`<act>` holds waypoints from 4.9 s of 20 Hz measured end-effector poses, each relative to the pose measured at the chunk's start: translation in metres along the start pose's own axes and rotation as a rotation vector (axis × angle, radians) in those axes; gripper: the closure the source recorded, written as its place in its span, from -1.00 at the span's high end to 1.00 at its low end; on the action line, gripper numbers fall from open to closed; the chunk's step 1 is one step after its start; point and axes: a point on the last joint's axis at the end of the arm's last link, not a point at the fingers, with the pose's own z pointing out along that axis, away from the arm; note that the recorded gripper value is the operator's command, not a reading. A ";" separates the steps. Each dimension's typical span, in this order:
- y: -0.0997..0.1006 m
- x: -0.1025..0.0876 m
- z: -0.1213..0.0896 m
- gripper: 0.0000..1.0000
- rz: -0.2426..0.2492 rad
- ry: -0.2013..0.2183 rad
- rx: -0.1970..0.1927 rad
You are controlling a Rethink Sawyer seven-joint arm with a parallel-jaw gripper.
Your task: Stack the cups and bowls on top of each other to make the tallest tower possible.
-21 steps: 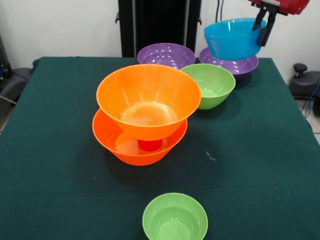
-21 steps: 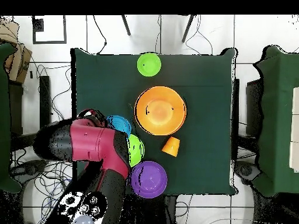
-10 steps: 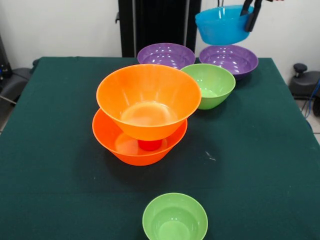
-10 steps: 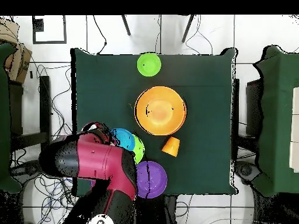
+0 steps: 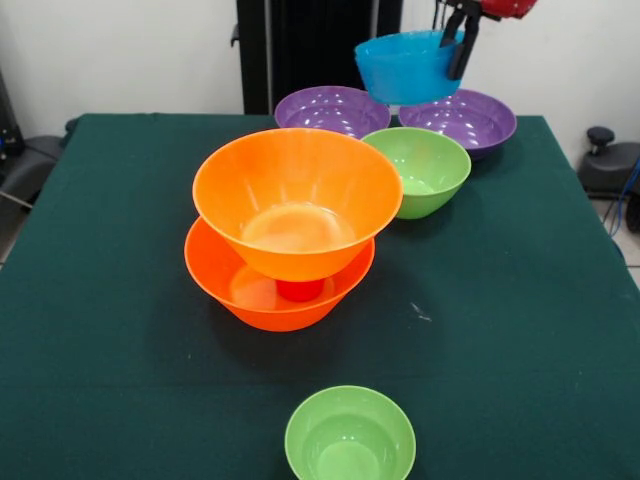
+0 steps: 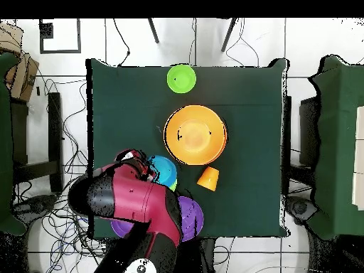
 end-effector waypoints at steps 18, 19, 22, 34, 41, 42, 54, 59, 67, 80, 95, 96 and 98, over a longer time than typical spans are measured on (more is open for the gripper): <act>-0.010 0.021 0.040 -1.00 -0.029 0.000 0.051; -0.009 0.024 0.041 -1.00 -0.032 0.002 0.053; -0.009 0.029 0.043 -1.00 -0.038 0.006 0.058; -0.010 0.039 0.053 -1.00 -0.043 0.013 0.072; -0.013 0.037 0.067 -1.00 -0.045 -0.010 0.070; -0.014 0.038 0.069 -1.00 -0.046 -0.013 0.071; -0.013 0.046 0.080 -1.00 -0.035 -0.006 0.081; -0.012 0.050 0.081 -1.00 -0.033 -0.002 0.083; -0.013 0.056 0.090 -1.00 -0.020 0.009 0.098; -0.018 0.059 0.107 -1.00 -0.023 -0.010 0.103; -0.009 0.063 0.105 -1.00 0.000 -0.016 0.086; -0.008 0.065 0.105 -1.00 0.000 -0.015 0.085; -0.004 0.069 0.103 1.00 0.000 -0.016 0.080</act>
